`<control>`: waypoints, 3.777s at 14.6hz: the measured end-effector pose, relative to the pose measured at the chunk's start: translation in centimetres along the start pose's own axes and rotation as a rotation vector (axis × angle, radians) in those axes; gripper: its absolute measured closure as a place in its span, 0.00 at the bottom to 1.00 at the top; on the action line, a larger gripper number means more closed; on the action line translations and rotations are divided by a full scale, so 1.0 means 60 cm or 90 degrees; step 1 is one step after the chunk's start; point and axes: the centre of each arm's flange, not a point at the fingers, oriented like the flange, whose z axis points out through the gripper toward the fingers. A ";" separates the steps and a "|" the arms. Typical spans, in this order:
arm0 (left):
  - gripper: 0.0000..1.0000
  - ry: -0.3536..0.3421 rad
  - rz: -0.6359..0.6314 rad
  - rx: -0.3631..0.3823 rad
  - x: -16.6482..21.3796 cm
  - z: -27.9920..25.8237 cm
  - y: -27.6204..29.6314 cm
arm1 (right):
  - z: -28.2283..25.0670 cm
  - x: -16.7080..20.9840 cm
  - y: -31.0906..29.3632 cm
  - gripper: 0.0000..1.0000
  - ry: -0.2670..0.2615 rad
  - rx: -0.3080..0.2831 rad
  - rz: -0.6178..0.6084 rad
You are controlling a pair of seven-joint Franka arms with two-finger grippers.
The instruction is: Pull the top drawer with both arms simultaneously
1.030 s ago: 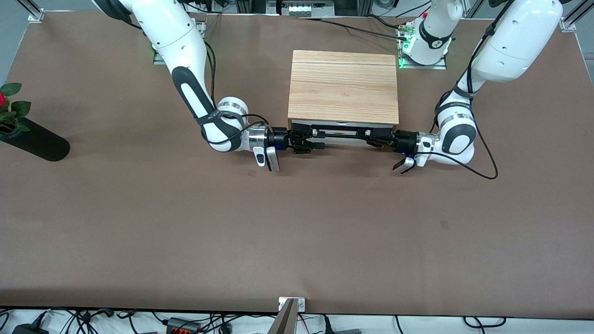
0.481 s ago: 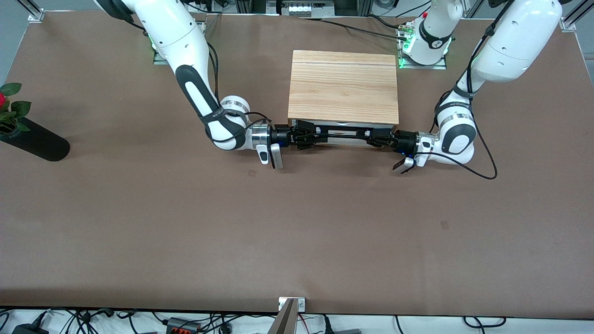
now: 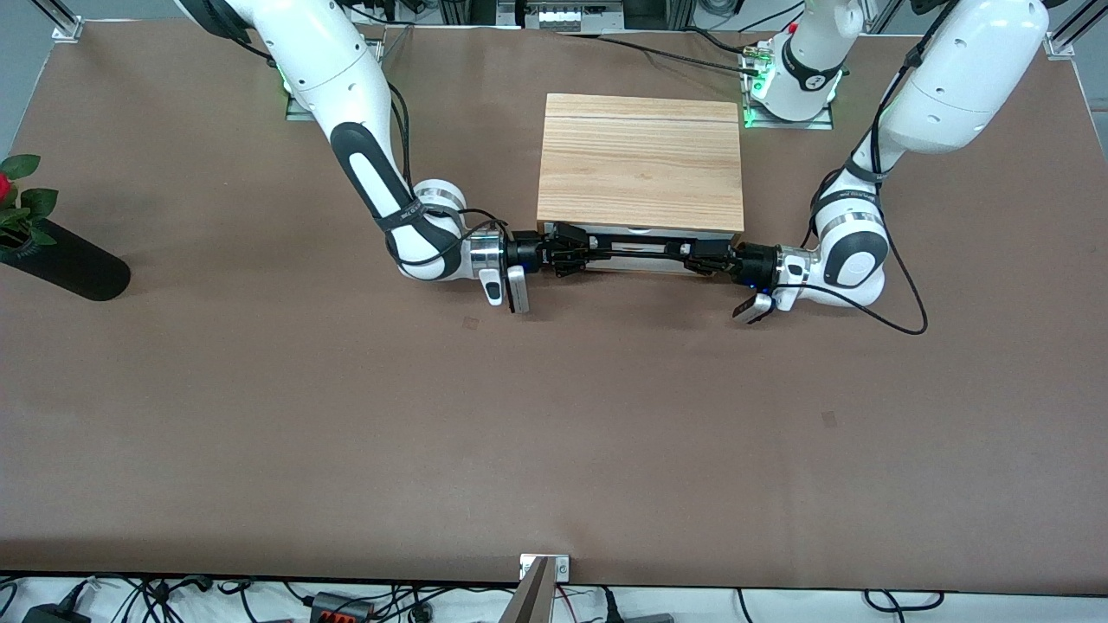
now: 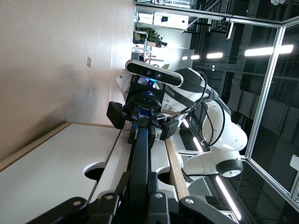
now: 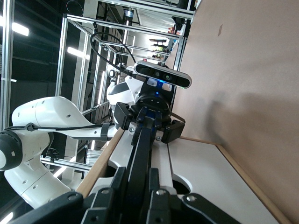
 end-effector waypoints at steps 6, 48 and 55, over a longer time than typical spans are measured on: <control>0.81 -0.001 -0.005 0.001 0.002 0.001 0.001 | -0.001 0.001 0.000 0.79 0.000 0.001 0.009; 0.81 0.003 0.016 0.017 0.164 -0.018 0.034 | -0.018 0.147 0.012 0.81 0.023 -0.024 0.009; 0.81 0.006 0.017 0.017 0.166 -0.021 0.035 | -0.014 0.148 0.011 0.81 0.028 -0.026 0.009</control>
